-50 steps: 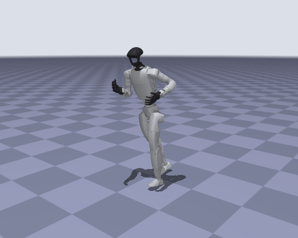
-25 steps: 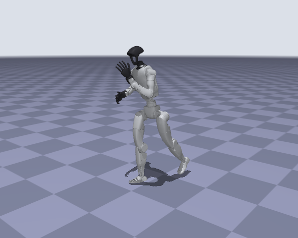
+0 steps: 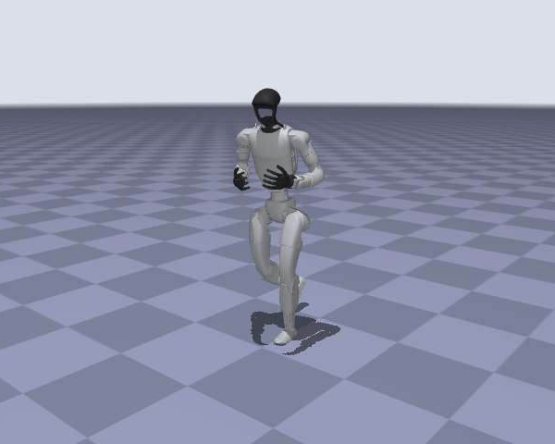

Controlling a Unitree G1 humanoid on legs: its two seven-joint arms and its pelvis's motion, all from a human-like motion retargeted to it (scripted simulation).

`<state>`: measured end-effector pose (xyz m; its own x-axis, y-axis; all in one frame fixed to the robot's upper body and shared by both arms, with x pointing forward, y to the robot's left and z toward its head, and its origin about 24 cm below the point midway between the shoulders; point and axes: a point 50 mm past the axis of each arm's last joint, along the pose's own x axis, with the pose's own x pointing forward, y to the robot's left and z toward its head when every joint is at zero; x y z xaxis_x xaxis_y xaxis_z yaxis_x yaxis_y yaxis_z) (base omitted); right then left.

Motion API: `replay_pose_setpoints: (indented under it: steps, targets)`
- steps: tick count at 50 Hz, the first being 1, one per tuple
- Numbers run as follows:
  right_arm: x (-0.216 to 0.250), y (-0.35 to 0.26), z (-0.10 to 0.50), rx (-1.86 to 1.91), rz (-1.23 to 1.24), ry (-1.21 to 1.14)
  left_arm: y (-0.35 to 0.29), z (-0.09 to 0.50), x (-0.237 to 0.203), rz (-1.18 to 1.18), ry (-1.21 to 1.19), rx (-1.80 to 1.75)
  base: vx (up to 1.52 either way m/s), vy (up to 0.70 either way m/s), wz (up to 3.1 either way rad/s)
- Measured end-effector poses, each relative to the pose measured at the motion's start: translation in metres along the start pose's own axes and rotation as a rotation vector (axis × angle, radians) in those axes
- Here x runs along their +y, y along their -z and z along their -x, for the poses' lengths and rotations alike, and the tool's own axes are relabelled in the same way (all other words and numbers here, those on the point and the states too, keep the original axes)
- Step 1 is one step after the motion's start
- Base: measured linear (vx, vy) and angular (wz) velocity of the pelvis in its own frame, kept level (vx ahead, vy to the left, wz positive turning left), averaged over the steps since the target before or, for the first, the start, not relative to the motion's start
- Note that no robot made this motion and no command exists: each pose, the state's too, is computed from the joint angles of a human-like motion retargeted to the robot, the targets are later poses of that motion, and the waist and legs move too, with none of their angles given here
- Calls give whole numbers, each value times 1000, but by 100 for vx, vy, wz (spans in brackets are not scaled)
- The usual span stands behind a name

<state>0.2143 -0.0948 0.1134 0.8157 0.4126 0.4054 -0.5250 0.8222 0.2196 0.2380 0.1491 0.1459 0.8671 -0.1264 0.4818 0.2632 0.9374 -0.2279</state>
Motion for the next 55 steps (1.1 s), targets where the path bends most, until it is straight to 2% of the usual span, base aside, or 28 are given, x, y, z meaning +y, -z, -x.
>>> replay_pose_setpoints:
  steps: [2,5,10,15,18,20,23,25,27,32,35,37,40,42,45,48,50,52,55]
  targets:
    - [-13,3,15,56,47,50,-23,-40,-32,12,90,-170,104,0,114]
    - [-20,-12,40,97,-26,-4,-68,-69,-61,-7,193,-413,111,-3,101]
    - [-40,-24,67,198,-63,48,-104,-75,-70,81,169,-591,119,-19,104]
    - [-55,-18,76,218,129,224,-91,-57,-51,75,174,-490,125,-35,-46]
    - [-44,5,57,223,84,212,-51,-35,-31,-61,122,-292,113,-24,-185]
    - [-35,16,26,202,61,153,-8,-16,-10,-135,-20,-83,100,-12,-173]
    - [-7,-5,-31,34,115,-22,39,40,24,-39,-274,206,99,-11,-117]
    - [19,-30,-55,-115,68,-134,35,78,41,-5,-357,283,104,-1,-89]
    - [38,-48,-56,-229,-21,-180,12,104,56,-69,-366,328,109,4,-133]
    - [69,-59,-50,-254,-196,-443,-21,116,73,-190,-271,355,108,19,-157]
    - [65,-50,-34,-188,-111,-525,-22,114,73,-162,-254,325,103,37,5]
    - [53,-47,-23,-202,35,-410,-9,91,65,-170,-221,249,89,31,96]
    - [24,-19,-12,-98,99,-154,12,21,33,-199,-43,112,76,24,45]
    - [-3,1,-1,13,150,-2,-7,-38,1,-251,132,-62,73,19,12]
    - [-27,4,25,102,233,24,-75,-85,-55,-230,356,-436,82,18,24]
    - [-41,-14,51,143,259,29,-120,-86,-87,-94,414,-683,99,12,29]
    - [-54,-26,66,179,134,100,-134,-87,-97,-8,365,-734,110,1,22]
    - [-65,-29,83,198,104,218,-139,-80,-105,100,408,-742,112,-8,-61]
    - [-71,-29,110,180,116,448,-131,-65,-99,66,469,-701,107,-10,-169]
